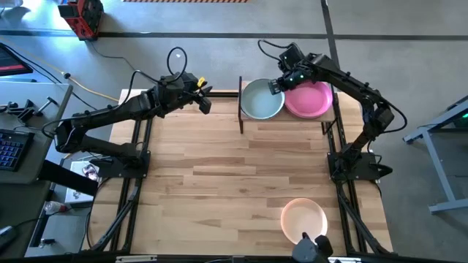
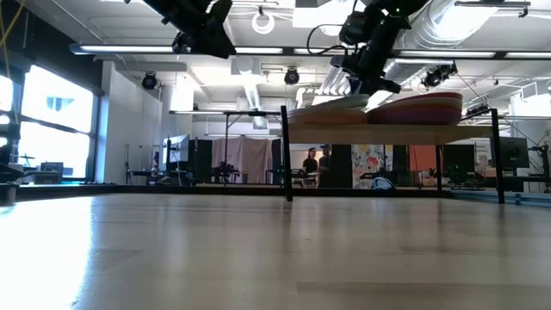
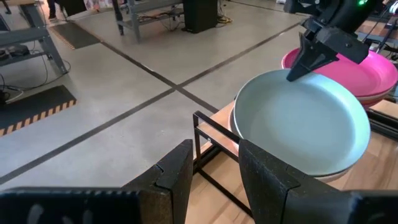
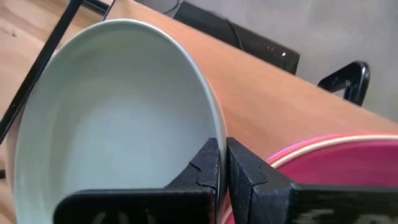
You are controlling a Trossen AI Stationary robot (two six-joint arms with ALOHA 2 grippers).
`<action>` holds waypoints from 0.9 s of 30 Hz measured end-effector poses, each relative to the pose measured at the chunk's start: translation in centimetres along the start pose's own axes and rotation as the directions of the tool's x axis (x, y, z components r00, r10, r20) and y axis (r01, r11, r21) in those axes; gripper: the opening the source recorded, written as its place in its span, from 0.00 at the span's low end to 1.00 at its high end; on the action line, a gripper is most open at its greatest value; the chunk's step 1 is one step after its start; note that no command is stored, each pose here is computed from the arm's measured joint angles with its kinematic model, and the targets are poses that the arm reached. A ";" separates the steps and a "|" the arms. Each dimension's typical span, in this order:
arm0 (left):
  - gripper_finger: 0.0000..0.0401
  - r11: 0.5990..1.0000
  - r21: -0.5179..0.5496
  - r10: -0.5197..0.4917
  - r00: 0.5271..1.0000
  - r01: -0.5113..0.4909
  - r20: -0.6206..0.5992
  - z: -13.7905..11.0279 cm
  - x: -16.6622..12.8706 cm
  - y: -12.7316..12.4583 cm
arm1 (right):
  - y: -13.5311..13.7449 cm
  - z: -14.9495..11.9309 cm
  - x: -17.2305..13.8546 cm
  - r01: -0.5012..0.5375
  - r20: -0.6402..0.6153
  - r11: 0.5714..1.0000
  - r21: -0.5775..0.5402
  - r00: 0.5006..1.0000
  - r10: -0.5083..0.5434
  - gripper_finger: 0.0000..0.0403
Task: Place and stack plates onto a shelf
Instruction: Stack the blue plate on the gray plate on the shelf
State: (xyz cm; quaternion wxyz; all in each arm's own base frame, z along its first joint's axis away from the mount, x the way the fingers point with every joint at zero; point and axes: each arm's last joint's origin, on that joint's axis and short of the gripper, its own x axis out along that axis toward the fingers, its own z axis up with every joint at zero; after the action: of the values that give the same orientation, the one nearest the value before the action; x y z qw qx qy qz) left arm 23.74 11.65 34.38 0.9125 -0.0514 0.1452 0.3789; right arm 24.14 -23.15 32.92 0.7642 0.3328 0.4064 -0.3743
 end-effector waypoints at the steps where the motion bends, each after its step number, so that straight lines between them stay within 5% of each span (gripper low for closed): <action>1: 0.29 1.000 0.000 0.000 1.000 0.000 0.000 0.0 0.0 0.0 | 0.1 0.0 0.0 0.008 0.010 1.000 -0.004 1.000 -0.008 0.00; 27: 0.29 1.000 0.000 -0.002 1.000 0.002 0.000 0.0 0.0 0.0 | 0.3 -0.2 0.0 0.018 -0.005 1.000 0.020 1.000 -0.018 0.00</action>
State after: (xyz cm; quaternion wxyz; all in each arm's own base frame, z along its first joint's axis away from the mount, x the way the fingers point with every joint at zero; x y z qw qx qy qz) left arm 23.74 11.65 34.38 0.9128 -0.0516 0.1450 0.3782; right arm 24.30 -22.88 32.85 0.7565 0.3378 0.4071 -0.3845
